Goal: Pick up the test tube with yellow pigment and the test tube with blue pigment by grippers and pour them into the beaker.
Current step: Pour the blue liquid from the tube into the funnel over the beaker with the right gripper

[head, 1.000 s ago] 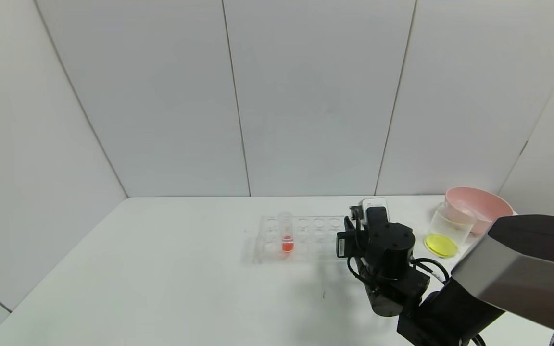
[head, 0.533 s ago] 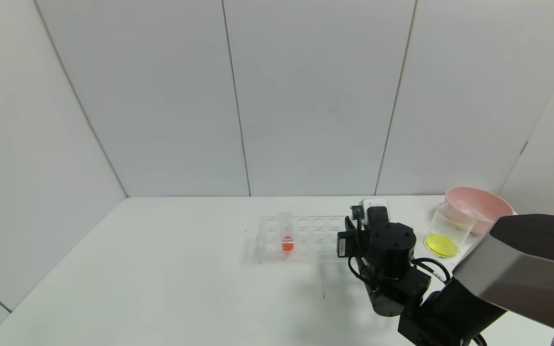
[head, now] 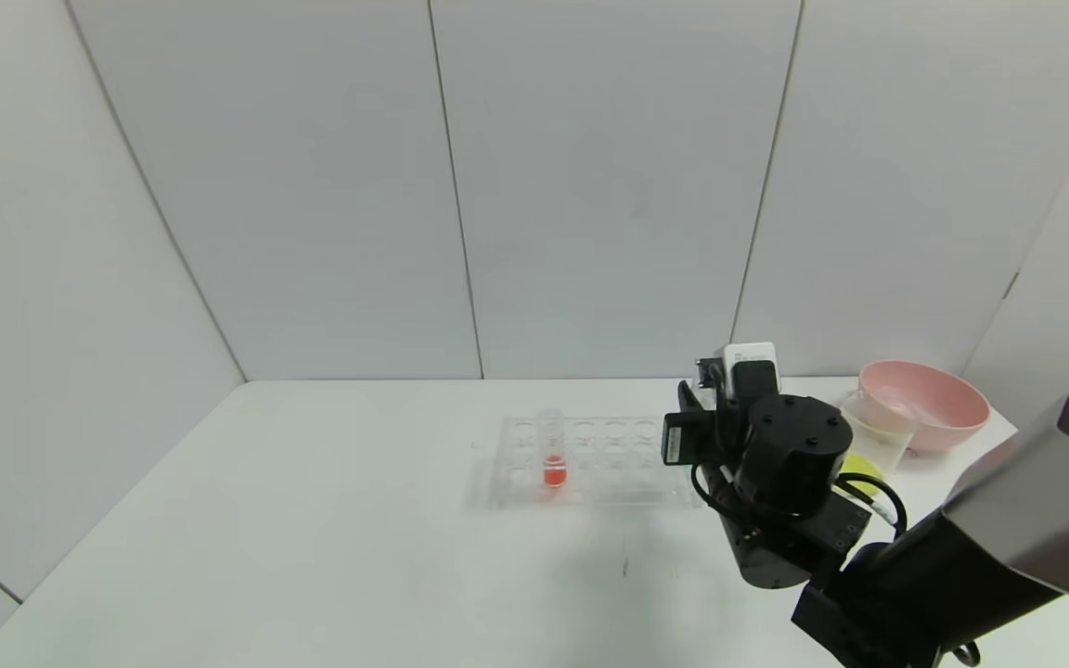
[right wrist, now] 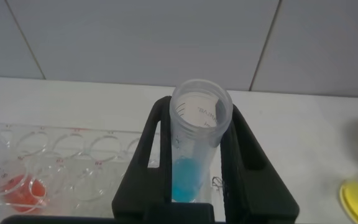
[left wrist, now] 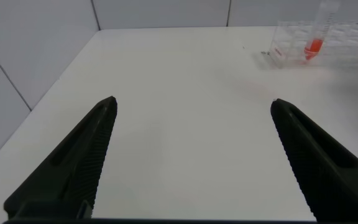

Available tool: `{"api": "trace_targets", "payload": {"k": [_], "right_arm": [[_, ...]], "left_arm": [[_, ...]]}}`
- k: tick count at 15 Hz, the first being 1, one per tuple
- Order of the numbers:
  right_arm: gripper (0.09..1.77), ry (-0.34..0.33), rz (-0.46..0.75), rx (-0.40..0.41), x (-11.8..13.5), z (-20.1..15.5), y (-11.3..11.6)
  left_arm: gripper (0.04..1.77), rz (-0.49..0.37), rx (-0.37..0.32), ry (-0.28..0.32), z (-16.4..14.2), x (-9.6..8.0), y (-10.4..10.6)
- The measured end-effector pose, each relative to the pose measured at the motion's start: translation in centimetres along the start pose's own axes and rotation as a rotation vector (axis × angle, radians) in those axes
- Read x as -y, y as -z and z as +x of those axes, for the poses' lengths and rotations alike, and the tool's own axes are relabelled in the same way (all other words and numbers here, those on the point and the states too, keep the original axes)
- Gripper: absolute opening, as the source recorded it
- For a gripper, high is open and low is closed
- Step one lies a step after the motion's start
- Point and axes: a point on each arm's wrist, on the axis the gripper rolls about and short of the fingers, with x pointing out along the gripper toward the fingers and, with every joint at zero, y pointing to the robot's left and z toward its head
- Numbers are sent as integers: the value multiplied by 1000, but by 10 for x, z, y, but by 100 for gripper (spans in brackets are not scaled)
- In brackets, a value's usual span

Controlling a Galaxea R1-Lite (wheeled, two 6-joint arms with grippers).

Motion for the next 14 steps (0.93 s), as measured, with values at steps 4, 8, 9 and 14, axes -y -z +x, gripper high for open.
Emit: {"api": "trace_targets", "payload": {"k": [4,8,9,14], "right_arm": [[51,-3,16,37,2,-5,-18],[51,-11,28,59,5,-8,-29],[51,-18,18,58,6,-9,-31],[51,-209,-35,0,32,-18,-52]], "left_arm": [[176,0,0,0,0,0,0],[176,0,0,0,0,0,0],[176,0,0,0,0,0,0],[176,0,0,1,0,0,0]]}}
